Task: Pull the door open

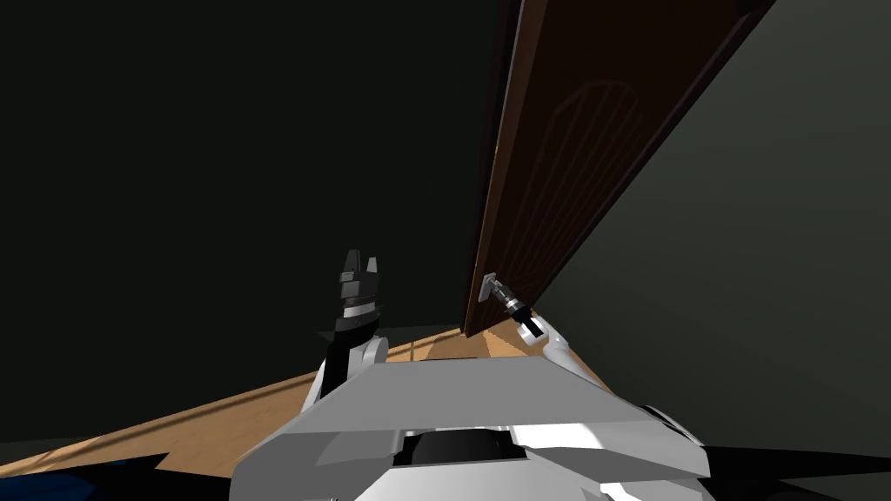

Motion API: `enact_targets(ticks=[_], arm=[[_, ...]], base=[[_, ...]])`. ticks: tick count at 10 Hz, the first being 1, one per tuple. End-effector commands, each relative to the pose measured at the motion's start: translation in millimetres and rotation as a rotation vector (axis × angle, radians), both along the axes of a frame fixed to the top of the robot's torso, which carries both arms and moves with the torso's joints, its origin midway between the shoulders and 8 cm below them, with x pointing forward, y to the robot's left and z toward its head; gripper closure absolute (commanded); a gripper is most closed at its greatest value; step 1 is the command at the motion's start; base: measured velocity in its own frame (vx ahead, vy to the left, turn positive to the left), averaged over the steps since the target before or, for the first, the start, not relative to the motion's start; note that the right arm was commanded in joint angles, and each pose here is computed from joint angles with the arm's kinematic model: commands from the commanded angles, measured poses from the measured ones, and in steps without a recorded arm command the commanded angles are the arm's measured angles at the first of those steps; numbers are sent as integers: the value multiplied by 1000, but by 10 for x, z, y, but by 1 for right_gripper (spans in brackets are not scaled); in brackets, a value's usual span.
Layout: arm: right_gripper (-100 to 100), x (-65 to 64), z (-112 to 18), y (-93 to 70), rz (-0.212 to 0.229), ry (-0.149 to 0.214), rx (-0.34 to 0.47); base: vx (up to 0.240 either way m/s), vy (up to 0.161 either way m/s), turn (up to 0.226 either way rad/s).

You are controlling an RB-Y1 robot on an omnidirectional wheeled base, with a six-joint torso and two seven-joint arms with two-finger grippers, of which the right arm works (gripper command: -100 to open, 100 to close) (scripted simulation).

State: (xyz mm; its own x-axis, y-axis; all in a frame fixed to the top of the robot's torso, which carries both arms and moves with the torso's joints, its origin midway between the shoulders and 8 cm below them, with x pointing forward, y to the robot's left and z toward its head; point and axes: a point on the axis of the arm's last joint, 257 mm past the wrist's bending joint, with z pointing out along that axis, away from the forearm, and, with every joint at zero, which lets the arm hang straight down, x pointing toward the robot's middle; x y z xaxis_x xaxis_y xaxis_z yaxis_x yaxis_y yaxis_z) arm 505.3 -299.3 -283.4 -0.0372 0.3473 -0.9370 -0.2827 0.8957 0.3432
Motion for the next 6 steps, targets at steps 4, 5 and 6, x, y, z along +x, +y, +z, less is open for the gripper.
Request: enact_targets(ticks=[4, 5, 6], arm=[[100, 67, 125, -5, -18, 9, 198], [100, 80, 143, -10, -22, 13, 246], [100, 93, 161, -15, -26, 17, 295]], base=[[-81, -72, 110], [-89, -73, 104], [-97, -80, 122]])
